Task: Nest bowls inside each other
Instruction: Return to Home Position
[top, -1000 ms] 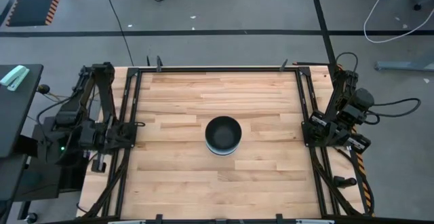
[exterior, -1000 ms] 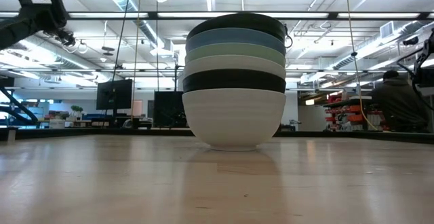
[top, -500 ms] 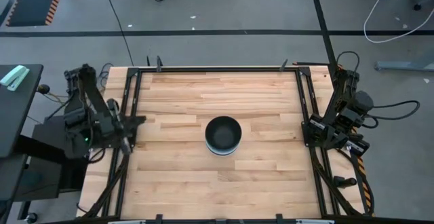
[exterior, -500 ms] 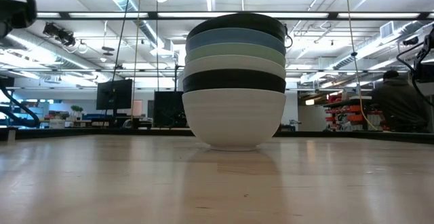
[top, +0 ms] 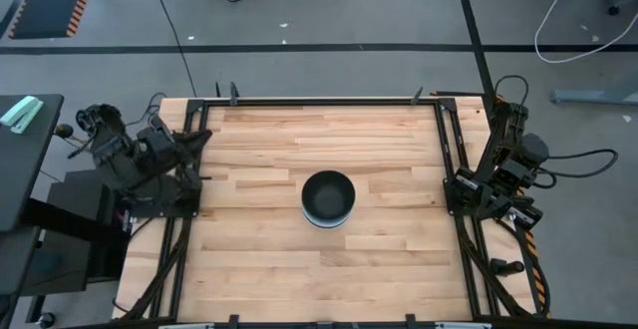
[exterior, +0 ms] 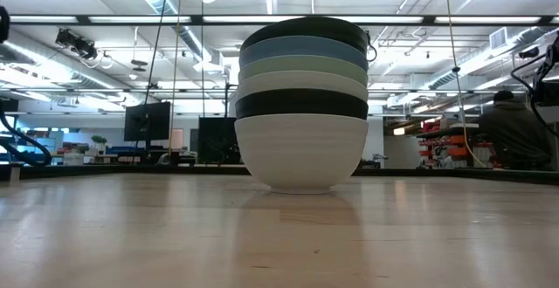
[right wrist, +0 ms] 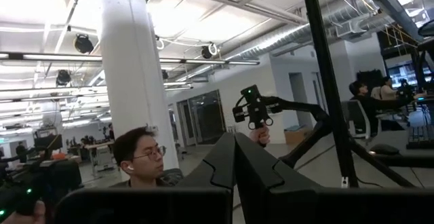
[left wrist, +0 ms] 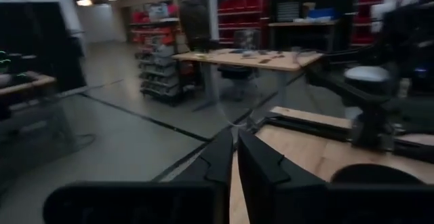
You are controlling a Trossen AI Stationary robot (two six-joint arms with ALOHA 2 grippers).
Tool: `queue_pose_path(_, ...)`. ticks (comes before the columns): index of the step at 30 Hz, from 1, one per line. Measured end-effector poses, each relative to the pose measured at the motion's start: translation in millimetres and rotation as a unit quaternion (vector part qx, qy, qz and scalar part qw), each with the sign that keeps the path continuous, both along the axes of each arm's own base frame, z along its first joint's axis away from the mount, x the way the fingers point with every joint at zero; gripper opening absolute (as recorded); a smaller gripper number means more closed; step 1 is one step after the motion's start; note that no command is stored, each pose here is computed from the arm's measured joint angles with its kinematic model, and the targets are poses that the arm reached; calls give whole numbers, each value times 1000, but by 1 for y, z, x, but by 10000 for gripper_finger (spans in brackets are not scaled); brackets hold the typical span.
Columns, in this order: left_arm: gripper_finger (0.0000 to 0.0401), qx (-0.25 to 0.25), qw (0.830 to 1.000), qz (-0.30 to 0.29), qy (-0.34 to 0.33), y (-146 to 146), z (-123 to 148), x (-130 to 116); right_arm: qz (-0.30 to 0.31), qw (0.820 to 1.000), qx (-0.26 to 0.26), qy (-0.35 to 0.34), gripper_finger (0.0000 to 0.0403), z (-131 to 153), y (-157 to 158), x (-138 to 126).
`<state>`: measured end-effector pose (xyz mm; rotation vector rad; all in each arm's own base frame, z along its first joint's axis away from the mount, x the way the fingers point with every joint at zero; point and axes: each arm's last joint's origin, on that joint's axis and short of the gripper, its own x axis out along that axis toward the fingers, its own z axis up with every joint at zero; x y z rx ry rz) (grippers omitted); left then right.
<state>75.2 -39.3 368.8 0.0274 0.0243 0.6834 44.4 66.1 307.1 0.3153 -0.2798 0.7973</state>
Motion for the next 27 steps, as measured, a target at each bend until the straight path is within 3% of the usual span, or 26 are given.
queue_pose_path(3, 36, -14, 997, -70, -11, 2, 11, 0, 0, 1000, 0, -1, 18, 0, 0, 0)
queue_pose_path(5, 36, 5, 983, -183, -34, -1, 24, 2, 0, 1000, 0, -1, 18, 0, 0, 0)
queue_pose_path(6, 35, 29, 965, -256, -57, -4, 31, 2, 0, 1000, -1, -1, 18, 0, 0, 0)
queue_pose_path(8, 32, 88, 909, -390, -115, -11, 43, 2, 0, 1000, -2, 0, 18, 0, 0, 0)
queue_pose_path(10, 29, 133, 853, -478, -159, -15, 49, 0, 1, 1000, -3, 3, 18, -1, 0, 0)
queue_pose_path(11, 27, 139, 839, -499, -167, -15, 50, -1, 2, 1000, -3, 6, 18, -1, 0, 0)
queue_pose_path(18, 25, 35, 823, -546, -155, -14, 44, 1, 6, 1000, 12, 10, 18, 0, 0, 0)
queue_pose_path(24, 34, -19, 818, -550, -169, -11, 45, -3, 2, 1000, 22, -7, 18, 5, -2, -1)
queue_pose_path(27, 36, -21, 816, -551, -171, -11, 46, -2, 9, 999, 44, -1, 18, 12, -4, -2)
